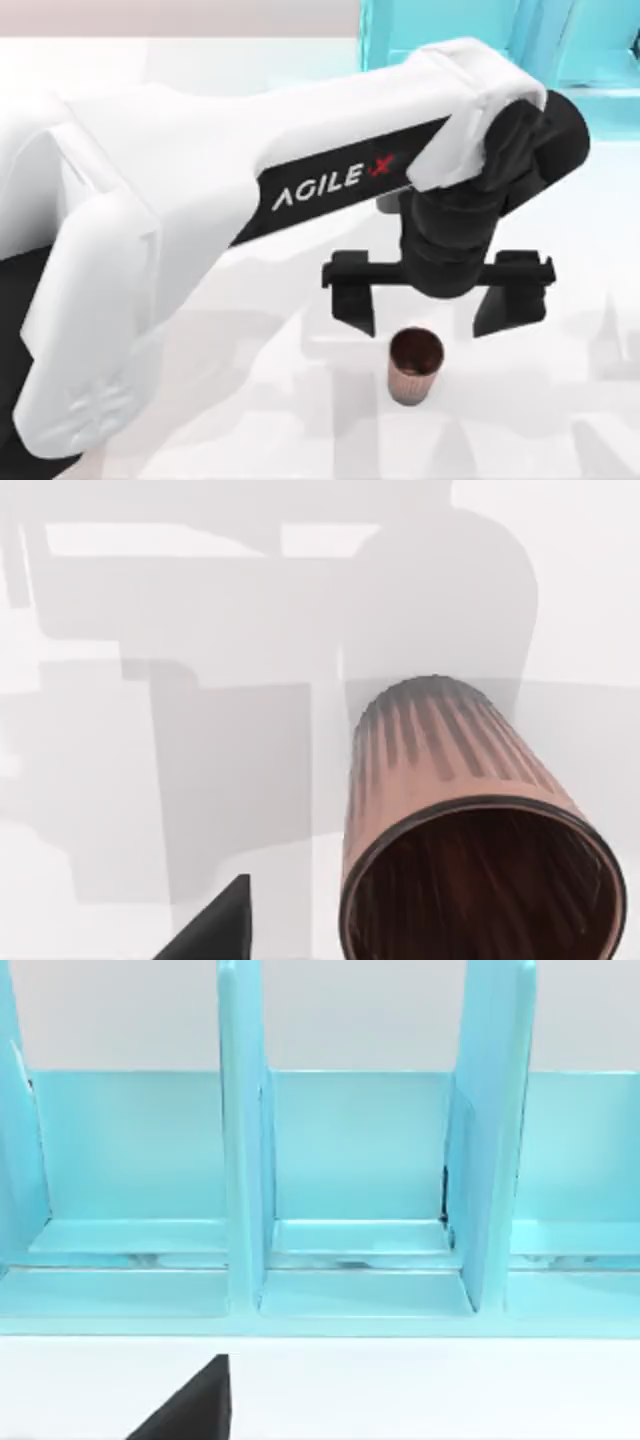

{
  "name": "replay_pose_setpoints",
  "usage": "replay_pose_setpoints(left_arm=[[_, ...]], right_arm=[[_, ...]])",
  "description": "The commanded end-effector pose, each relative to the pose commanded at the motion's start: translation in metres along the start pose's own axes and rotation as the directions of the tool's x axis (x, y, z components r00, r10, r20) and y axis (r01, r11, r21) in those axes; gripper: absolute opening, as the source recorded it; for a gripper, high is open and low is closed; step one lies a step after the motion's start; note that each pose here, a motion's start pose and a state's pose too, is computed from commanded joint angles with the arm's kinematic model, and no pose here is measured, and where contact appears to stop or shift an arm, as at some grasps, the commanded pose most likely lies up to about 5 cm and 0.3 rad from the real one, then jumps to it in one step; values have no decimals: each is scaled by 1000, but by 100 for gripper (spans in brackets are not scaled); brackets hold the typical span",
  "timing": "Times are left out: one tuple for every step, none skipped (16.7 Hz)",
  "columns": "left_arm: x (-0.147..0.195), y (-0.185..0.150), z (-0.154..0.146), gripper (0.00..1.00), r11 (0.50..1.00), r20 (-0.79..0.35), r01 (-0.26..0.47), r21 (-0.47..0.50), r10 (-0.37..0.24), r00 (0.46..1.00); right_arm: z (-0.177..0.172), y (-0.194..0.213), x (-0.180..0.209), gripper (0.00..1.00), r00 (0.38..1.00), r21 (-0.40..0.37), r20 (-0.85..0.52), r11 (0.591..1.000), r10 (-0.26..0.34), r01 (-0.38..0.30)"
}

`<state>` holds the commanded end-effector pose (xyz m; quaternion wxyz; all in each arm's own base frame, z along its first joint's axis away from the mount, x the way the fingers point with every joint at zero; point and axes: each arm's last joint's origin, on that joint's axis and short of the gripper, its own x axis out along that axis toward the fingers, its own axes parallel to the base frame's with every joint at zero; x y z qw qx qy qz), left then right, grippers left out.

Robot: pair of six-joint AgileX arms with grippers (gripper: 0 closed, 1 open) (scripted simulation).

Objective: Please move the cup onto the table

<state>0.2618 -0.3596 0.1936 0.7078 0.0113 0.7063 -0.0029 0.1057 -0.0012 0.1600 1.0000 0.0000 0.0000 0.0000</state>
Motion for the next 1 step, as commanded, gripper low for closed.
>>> replay_pose_setpoints(left_arm=[[0, 0, 0, 100, 1000, 0, 0, 0, 0, 1000]], right_arm=[[0, 0, 0, 100, 1000, 0, 0, 1000, 0, 0]])
